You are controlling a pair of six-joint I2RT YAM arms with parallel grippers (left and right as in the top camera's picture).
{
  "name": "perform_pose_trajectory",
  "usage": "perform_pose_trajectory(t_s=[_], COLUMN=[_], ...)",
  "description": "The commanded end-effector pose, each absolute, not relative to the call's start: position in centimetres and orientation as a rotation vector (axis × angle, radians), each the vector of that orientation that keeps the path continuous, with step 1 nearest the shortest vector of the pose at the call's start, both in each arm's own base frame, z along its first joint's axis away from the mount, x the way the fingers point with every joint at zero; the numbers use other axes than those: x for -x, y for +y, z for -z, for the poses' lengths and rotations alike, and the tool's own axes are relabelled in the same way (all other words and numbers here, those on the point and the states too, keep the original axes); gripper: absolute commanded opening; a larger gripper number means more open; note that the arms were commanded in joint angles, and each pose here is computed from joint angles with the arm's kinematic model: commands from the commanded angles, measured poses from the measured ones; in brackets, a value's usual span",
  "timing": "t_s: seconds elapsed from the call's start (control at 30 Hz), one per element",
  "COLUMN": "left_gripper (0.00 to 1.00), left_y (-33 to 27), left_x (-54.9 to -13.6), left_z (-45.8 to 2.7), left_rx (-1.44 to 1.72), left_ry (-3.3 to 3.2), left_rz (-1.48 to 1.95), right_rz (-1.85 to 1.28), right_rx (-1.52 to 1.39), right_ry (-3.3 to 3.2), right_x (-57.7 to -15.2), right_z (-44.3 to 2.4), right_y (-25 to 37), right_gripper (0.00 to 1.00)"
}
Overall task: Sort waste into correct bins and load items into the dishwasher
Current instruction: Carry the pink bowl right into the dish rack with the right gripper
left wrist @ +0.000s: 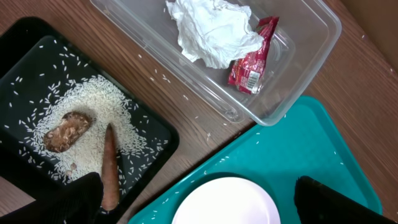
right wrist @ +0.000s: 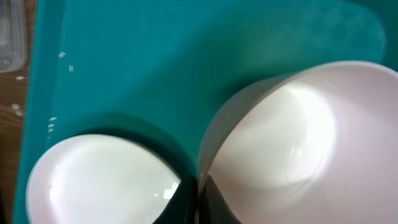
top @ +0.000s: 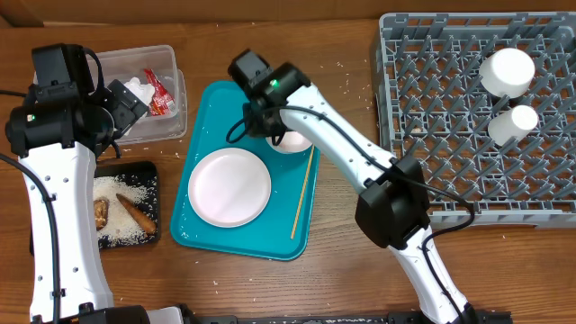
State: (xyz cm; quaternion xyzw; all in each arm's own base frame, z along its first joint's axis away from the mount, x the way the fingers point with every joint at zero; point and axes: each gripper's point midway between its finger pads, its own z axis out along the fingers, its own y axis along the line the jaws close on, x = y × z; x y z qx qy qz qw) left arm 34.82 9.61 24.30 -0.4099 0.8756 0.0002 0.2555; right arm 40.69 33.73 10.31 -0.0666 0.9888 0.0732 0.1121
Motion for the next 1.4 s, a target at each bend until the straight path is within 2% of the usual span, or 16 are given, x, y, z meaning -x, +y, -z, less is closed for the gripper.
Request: perform_pose_trajectory(t_s=[0.0, 0.13, 0.27, 0.4, 0.57, 0.73, 0.87, 1.1, 1.2, 1.37], left_gripper=[1.0, 1.0, 1.0, 1.0, 1.0, 1.0, 1.0, 1.0, 1.0, 1.0], left_y=[9.5, 9.5, 9.5, 9.5, 9.5, 9.5, 9.5, 9.5, 9.5, 9.5], left_x=[-34.9, -34.9, -34.9, -34.9, -34.9, -34.9, -34.9, -34.9, -34.9, -34.9], left_z=[-24.4, -24.4, -24.4, -24.4, -24.4, -24.4, -24.4, -24.4, -24.4, -24.4], left_rx=[1.125, 1.125, 1.125, 1.125, 1.125, 1.125, 1.125, 1.125, 1.125, 1.125], left_ry=[2.369, 2.369, 2.369, 2.369, 2.369, 2.369, 2.369, 2.369, 2.369, 2.369], left_rz=[0.007, 0.007, 0.007, 0.007, 0.007, 0.007, 0.007, 0.007, 0.007, 0.007], right_rz=[-0.253, -0.239, -0.166, -0.29, -0.401, -0.52, -0.396, -0.178, -0.172, -0.553], right_rx=[0.131, 0.044, -0.109, -0.144, -0.332, -0.366, -0.426, -0.641, -0.719, -0.527], right_ry=[2.832, 2.831, 2.833, 2.82, 2.754, 2.649, 2.607, 2.711, 2.758, 2.744], right_x=[-42.4, -42.8, -43.9, -45.3, -46.5, -45.7, -43.3, -37.5, -36.9, -38.9], right_z=[-15.1, -18.7, -21.4, -23.3, -25.9, -30.1, -32.3, -29.5, -27.0, -24.8], right_y=[32.2, 28.5, 21.6, 17.3, 10.9, 6.6, 2.5, -3.4, -5.0, -2.9], right_gripper=[0.04, 0.04, 0.04, 0.04, 0.04, 0.04, 0.04, 0.04, 0.04, 0.04])
